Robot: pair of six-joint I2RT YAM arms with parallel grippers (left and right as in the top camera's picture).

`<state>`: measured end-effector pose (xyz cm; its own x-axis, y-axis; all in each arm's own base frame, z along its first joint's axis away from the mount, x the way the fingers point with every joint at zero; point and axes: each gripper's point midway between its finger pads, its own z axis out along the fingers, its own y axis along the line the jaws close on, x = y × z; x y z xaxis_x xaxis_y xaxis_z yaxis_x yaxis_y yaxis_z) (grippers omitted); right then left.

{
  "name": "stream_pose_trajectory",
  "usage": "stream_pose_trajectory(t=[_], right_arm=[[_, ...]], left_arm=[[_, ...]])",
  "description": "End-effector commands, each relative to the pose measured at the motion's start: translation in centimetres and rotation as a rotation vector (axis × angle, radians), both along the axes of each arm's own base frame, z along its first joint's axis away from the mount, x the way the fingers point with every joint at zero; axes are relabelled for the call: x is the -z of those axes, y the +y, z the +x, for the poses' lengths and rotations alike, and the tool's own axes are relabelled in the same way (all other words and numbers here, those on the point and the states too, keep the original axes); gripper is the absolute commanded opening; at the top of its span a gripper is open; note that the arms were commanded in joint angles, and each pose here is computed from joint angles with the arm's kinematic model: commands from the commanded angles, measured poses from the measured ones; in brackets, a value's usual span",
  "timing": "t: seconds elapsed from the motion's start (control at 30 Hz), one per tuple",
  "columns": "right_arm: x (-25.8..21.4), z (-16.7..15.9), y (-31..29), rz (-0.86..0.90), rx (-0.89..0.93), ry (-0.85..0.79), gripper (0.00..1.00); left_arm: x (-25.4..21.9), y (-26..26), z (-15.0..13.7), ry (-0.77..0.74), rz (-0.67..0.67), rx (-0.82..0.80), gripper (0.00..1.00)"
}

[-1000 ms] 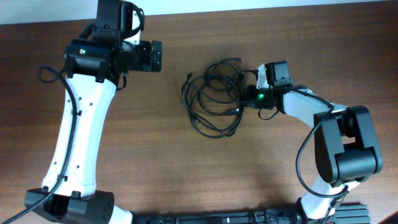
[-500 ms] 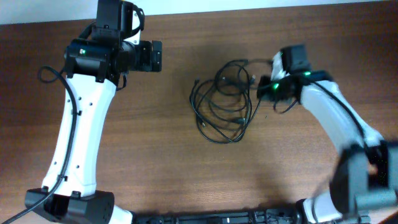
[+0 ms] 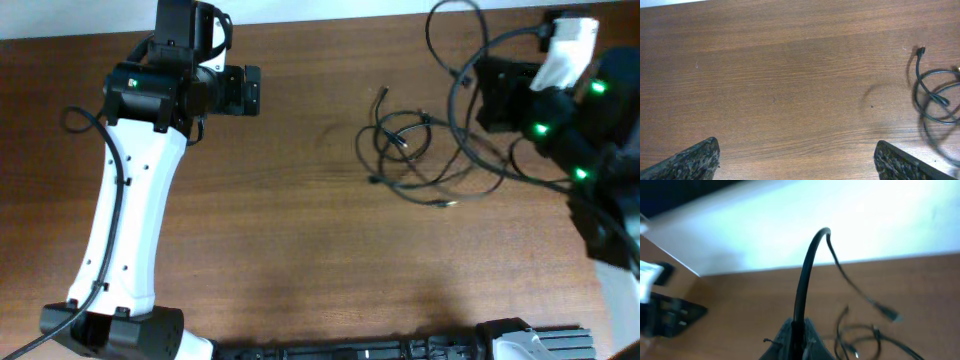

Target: Untangle cables

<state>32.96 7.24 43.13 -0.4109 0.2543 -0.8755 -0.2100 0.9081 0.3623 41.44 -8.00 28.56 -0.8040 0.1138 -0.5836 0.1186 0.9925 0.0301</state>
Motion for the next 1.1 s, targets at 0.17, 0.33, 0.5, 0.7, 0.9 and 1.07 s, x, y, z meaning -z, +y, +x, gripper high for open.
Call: stream_pose_trajectory(t=[0.17,0.33,0.5,0.7,0.9,1.07], right_arm=[[-9.8,-3.4,-0.5,0.011,0.008,-0.258,0.04],[-12.5,-4.5,-0.6,0.017,0.009,-0.335,0.04],[-13.5,-4.9,-0.6,0.02,0.009,-0.364,0.04],[-13.3,-4.6,-0.6,0.019,0.009,-0.355,0.04],[-13.3,-4.6,-0.6,0.019,0.009,-0.356,0.04],[-13.5,-4.6,-0.6,0.02,0.009,-0.364,0.04]], left_arm=[[0.1,0.3,0.2,0.001,0.004,-0.018,0.99],[0.1,0.3,0.2,0.001,0.004,-0.019,0.99],[0.0,0.3,0.2,0.0,0.004,-0.019,0.99],[0.1,0.3,0.2,0.001,0.004,-0.018,0.99],[0.2,-1.6,-0.3,0.03,-0.092,0.043,0.99],[-0.4,-10.9,-3.5,0.087,-0.379,0.55,0.99]])
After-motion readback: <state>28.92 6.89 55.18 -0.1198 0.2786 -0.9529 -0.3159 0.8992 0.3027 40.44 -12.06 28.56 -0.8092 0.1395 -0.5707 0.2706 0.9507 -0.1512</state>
